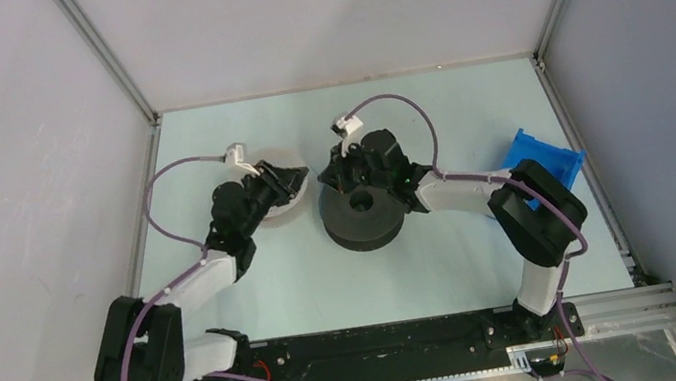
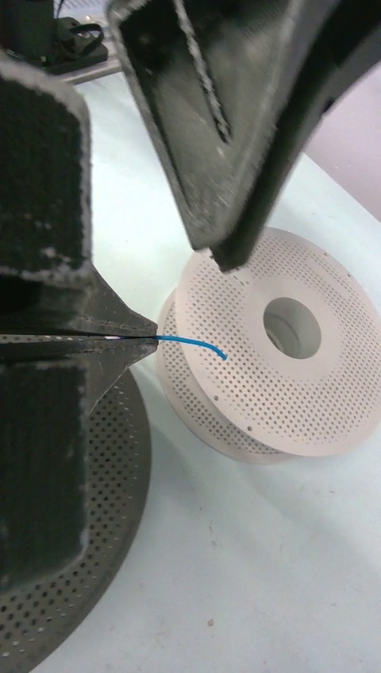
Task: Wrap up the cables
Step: Wrap the cable around the cable reel.
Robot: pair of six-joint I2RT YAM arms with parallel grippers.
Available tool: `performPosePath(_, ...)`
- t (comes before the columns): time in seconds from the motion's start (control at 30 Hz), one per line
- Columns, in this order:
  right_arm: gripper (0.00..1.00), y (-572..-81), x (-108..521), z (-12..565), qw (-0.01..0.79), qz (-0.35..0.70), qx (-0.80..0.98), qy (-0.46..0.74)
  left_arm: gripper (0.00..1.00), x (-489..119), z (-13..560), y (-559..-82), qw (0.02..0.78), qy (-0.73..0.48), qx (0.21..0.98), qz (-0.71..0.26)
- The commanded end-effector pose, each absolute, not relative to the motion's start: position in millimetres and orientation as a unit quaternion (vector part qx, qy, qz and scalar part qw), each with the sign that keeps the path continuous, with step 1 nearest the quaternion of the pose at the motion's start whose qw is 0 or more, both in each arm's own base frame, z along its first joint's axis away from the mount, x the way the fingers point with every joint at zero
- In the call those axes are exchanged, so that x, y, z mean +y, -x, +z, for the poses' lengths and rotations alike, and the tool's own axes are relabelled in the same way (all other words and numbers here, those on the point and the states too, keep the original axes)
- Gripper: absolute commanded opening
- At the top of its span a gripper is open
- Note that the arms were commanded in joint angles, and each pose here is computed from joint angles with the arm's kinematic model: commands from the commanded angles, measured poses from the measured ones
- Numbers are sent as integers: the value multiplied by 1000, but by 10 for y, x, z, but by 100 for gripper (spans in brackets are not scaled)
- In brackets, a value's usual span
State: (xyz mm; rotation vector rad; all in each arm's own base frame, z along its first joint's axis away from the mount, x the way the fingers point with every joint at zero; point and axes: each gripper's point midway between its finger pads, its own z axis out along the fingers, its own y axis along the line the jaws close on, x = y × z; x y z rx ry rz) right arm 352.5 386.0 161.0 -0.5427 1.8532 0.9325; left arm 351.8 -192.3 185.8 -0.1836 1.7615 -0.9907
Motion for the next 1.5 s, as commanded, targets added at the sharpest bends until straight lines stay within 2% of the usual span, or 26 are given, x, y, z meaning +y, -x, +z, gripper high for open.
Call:
performPosePath(0.0, 0, -3764, 3994, 1726, 489, 388, 754, 205, 36, -1792, 1731, -3439, 545, 68, 752, -365)
performPosePath(0.27, 0, -4195, 3973, 1424, 465, 364, 789, 167, 36, -1817, 1544, -3289, 529, 52, 770, -354)
performPosePath(0.53, 0, -4547, 3408, 1111, 433, 329, 833, 104, 36, -2020, 1434, -3239, 501, 16, 789, -356)
performPosePath(0.83, 0, -4529, 2726, 1048, 426, 299, 852, 61, 36, -2256, 1097, -3216, 441, 1, 821, -363)
performPosePath(1.47, 0, -3918, 2076, 712, 387, 271, 881, 20, 34, -2218, 736, -3166, 401, 15, 856, -325)
